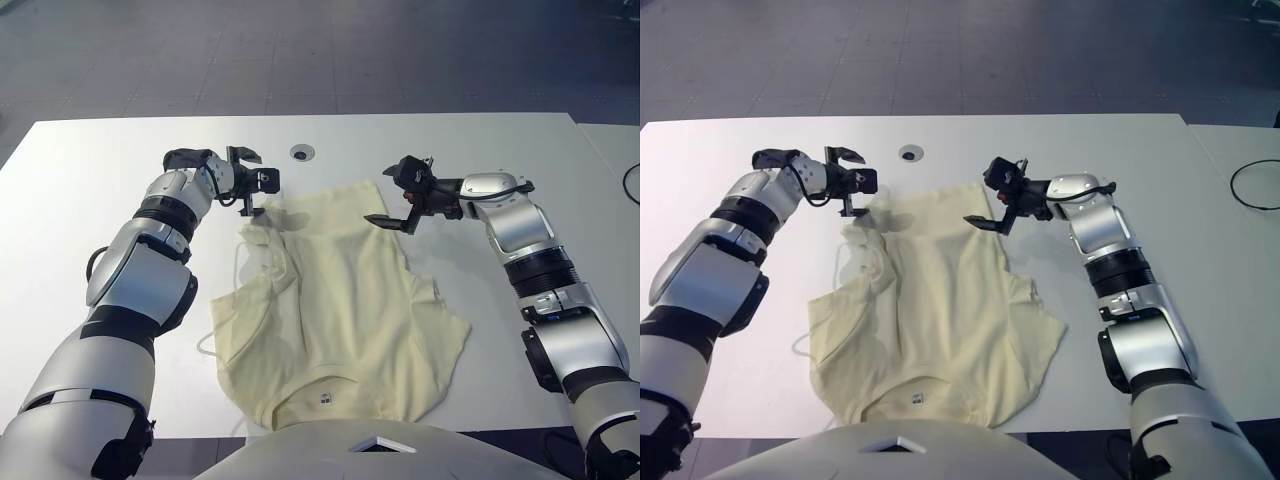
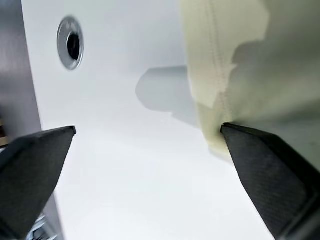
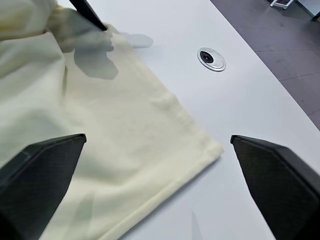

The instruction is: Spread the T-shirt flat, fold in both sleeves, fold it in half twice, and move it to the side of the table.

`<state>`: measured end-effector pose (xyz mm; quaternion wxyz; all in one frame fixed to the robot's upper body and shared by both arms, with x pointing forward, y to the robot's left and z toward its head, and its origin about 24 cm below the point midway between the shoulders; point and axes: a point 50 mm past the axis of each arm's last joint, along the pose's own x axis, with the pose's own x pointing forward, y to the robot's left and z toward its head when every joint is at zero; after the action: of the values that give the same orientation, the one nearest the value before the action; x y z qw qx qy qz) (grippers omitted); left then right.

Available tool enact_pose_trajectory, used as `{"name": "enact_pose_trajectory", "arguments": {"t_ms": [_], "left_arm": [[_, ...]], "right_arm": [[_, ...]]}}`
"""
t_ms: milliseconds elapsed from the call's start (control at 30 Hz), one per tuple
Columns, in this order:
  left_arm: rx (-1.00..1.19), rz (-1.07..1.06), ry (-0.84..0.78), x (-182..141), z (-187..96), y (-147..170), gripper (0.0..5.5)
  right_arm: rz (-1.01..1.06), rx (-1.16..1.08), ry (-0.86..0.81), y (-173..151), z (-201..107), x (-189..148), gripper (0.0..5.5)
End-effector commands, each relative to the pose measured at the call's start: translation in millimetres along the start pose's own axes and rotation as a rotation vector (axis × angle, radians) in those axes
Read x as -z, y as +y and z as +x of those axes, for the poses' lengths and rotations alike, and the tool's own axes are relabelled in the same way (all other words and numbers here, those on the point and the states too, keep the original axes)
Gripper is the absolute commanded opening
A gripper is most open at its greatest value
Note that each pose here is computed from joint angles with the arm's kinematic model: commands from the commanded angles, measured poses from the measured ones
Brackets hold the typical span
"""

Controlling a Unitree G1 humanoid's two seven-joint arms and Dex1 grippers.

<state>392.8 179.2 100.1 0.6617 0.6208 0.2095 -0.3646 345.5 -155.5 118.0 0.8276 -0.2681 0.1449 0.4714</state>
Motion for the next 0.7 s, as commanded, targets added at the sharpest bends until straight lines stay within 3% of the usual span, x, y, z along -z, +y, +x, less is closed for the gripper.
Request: {"name": "enact_pose_trajectory", "arguments": {"t_ms": [33, 400, 533, 700], "left_arm": [[-0.1, 0.181, -0.005, -8.9, 5.9, -0.5, 5.4], [-0.334, 0.543, 0.046, -24.5, 4.8, 18.8, 5.4], [-0.435, 0.452, 0.049, -26.5, -4.8, 37.6, 5.4], [-0.639, 0.075, -0.056, -15.7, -43.8, 81.8, 5.4]], "right_arm": [[-0.011, 0.028, -0.005, -2.2, 4.3, -4.5, 5.38], [0.011, 0.116, -0.07, -5.8, 16.7, -21.6, 5.38], [0.004, 0.112, -0.076, -1.2, 18.1, -22.8, 5.38], [-0.021, 0.227, -0.073, -8.6, 30.0, -20.6, 5.38]]}}
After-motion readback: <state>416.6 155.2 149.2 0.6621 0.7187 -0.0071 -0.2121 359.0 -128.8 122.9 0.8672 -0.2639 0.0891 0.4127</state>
